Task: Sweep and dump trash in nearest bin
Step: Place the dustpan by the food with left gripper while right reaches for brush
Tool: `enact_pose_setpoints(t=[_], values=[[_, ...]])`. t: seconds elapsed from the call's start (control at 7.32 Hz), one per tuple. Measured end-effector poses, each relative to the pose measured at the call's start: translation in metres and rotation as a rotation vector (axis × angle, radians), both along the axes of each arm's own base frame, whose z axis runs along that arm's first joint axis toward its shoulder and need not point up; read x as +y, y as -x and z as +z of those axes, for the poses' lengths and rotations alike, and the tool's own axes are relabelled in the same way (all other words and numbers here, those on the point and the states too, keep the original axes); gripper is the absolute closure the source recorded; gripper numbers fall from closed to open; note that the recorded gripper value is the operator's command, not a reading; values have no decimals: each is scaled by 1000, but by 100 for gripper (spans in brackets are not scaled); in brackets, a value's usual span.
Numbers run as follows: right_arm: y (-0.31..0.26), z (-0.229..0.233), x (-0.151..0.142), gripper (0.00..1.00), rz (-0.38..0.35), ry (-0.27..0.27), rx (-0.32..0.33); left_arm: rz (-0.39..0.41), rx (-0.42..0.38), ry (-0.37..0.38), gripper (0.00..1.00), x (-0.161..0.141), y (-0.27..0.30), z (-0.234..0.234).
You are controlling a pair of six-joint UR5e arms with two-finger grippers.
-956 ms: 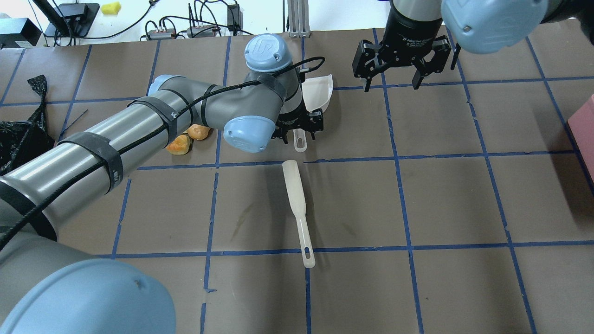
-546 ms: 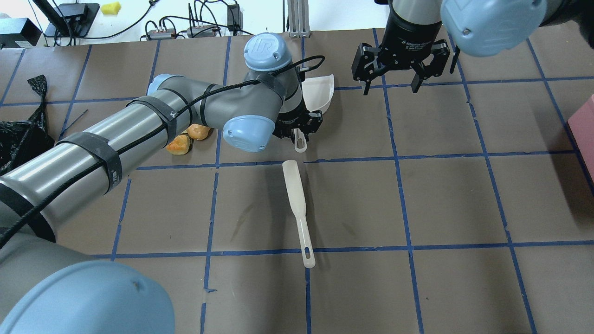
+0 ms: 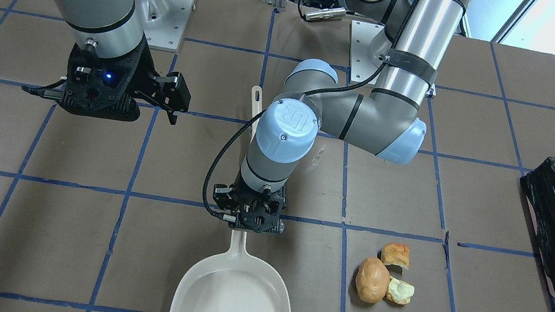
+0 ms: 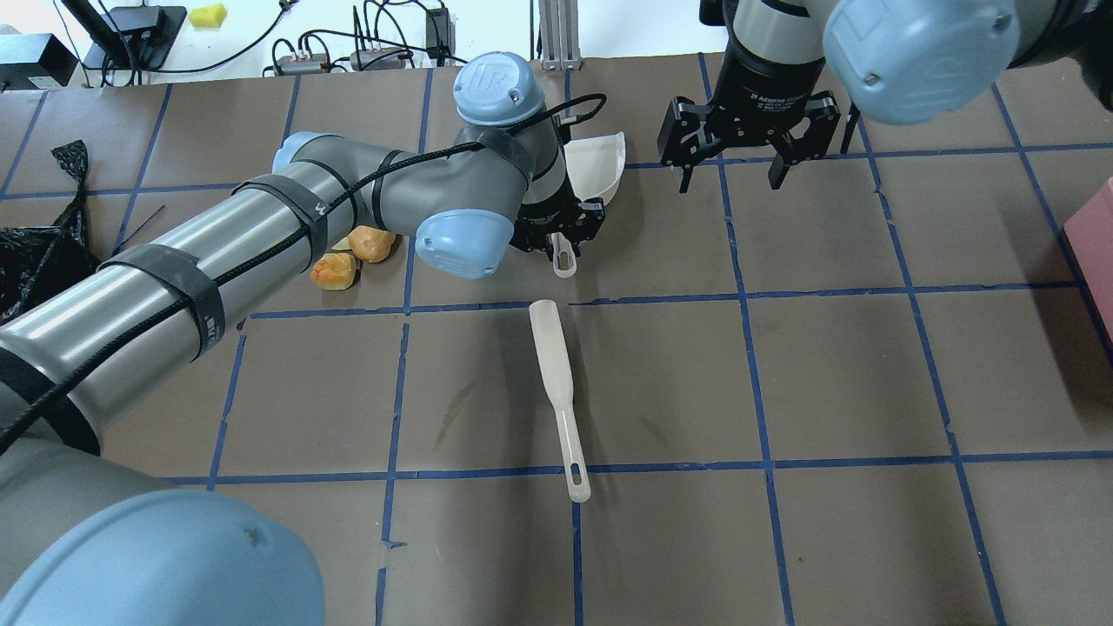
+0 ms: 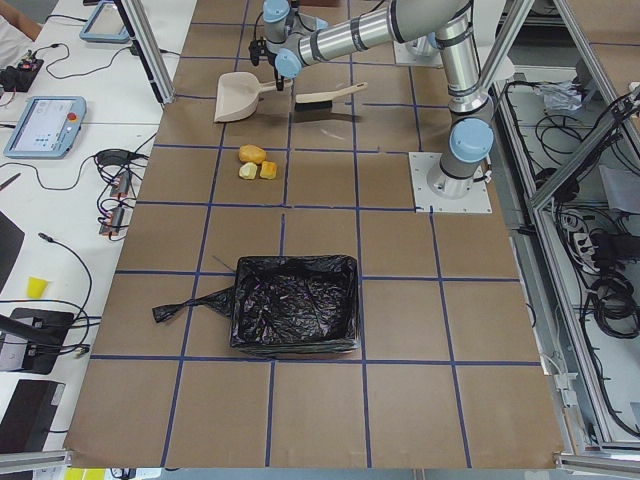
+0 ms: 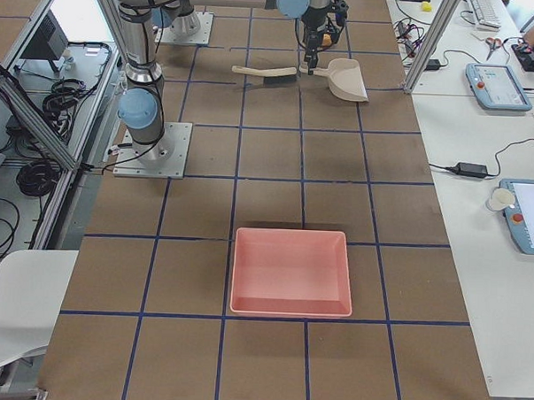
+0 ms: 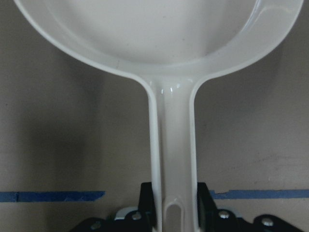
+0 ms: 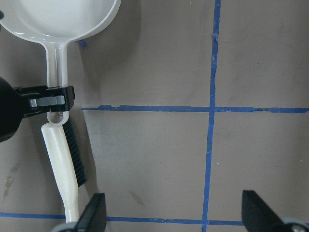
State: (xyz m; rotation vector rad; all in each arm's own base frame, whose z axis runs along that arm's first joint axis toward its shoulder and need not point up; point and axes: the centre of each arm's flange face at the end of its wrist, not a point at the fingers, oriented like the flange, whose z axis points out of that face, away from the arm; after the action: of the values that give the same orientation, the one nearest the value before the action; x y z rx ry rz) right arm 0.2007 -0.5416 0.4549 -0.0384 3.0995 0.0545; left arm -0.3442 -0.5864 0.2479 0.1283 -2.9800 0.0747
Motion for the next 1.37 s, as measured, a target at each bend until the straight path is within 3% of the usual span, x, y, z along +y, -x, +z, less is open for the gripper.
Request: enact_pose_setpoints(t=[0.27, 0.68, 1.09, 1.37], values=[[-9, -2, 5, 2, 19, -7, 9, 9, 11, 24, 89, -7, -9, 14], [-67, -26, 38, 4, 126, -51, 20, -15, 9, 76, 90, -34, -52, 41], [-117, -55, 69, 4, 140, -67, -13, -76, 3, 84, 91, -47, -129, 75], [-143, -97, 106, 5, 185, -135, 1, -141, -14, 60, 91, -39, -191, 98]])
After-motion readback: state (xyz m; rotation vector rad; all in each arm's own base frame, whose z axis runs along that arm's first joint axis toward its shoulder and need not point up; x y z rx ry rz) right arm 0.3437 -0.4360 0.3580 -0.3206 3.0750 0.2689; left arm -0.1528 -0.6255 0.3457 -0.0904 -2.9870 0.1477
